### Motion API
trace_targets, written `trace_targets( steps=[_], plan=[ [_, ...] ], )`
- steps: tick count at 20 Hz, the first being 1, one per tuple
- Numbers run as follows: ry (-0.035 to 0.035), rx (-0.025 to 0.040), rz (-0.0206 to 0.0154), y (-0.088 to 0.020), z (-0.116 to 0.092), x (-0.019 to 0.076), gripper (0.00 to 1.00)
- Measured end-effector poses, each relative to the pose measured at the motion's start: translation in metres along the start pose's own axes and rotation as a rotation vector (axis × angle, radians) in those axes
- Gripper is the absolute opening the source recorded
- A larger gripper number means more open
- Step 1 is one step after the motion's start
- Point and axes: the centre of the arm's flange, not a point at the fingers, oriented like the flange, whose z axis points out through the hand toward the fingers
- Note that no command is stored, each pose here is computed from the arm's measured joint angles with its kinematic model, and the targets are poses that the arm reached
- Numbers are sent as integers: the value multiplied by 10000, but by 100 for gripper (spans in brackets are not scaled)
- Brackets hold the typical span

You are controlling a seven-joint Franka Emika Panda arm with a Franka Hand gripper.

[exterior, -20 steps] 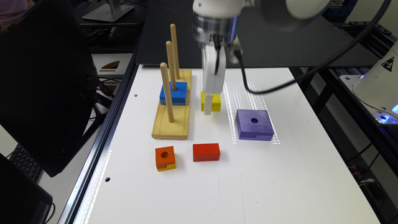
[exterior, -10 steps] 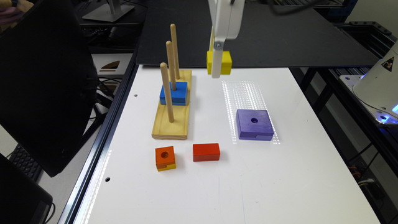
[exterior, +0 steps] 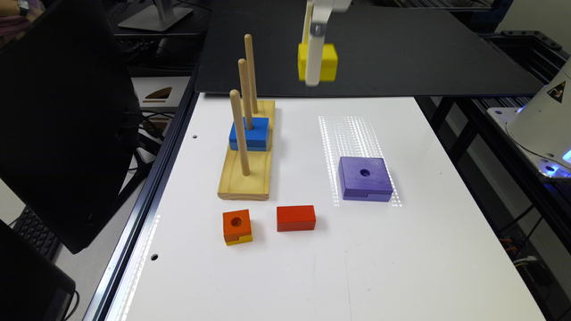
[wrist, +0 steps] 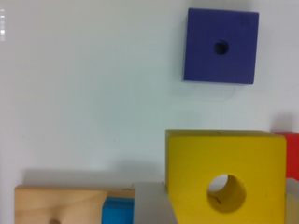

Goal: Pick up yellow block.

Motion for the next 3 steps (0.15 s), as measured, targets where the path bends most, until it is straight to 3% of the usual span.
trace_targets(
  steps=[3],
  plan=[
    [13, -2, -3, 10, -42, -11, 0]
  ],
)
